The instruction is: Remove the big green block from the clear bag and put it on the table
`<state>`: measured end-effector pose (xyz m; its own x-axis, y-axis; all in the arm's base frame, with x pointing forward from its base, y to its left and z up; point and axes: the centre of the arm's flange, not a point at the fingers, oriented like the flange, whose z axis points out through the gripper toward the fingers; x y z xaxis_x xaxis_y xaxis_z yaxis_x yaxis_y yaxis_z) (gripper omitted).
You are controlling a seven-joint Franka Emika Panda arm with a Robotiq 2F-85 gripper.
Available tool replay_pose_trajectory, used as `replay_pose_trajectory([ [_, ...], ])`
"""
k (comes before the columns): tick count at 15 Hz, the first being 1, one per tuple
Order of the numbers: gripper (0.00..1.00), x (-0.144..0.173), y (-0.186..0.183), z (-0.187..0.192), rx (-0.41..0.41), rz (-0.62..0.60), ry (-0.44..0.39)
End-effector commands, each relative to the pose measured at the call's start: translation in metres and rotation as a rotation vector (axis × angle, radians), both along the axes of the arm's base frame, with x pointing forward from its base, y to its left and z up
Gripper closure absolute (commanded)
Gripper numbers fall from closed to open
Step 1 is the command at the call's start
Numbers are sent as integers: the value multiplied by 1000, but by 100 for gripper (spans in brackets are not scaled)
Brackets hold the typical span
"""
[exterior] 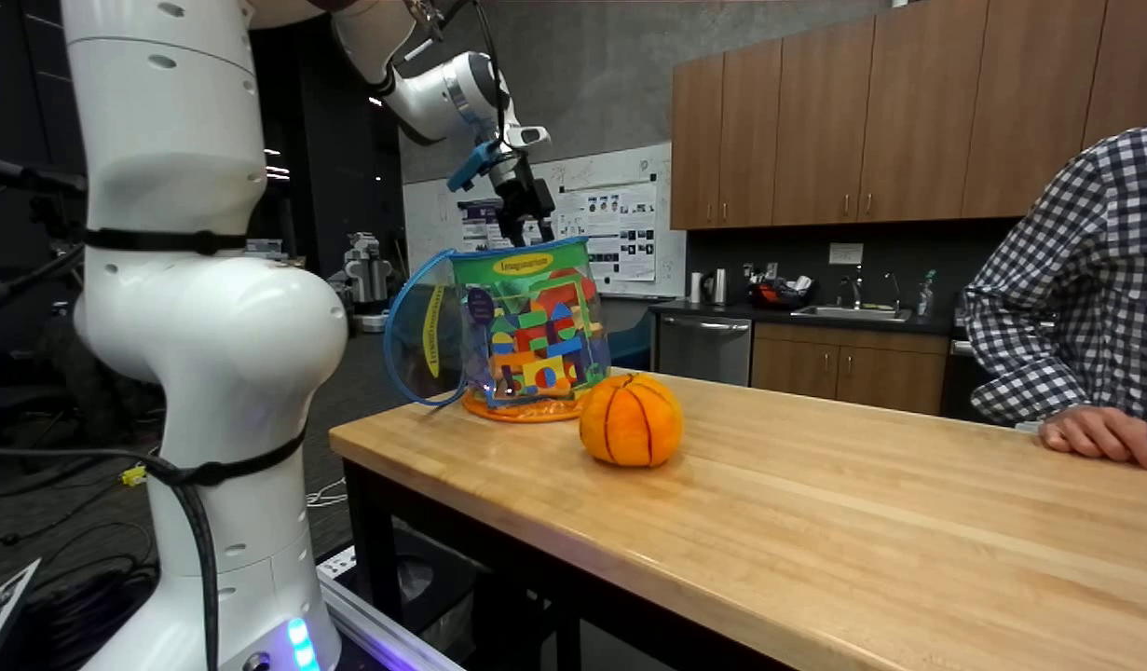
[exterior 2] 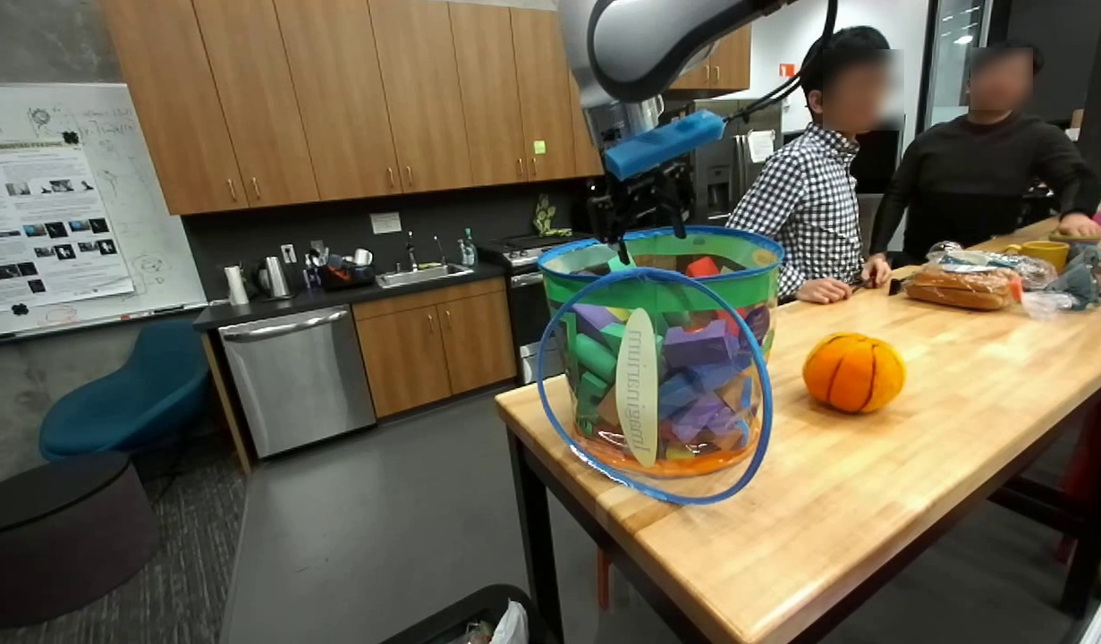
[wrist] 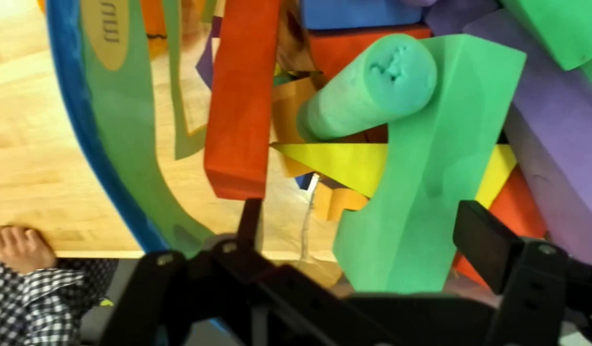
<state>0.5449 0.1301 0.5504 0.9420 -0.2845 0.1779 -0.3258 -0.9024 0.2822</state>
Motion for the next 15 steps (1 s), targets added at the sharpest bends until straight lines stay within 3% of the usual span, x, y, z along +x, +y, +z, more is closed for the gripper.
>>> replay_pose_trajectory([
  [1, 0, -7, -1, -2, -87, -95, -14],
  [7, 0, -7, 14, 14, -69, -77, -30],
  [12, 0, -3, 27, 31, -149, -36, -99],
  [15, 0, 11, 45, 29, -111, -61, -105],
])
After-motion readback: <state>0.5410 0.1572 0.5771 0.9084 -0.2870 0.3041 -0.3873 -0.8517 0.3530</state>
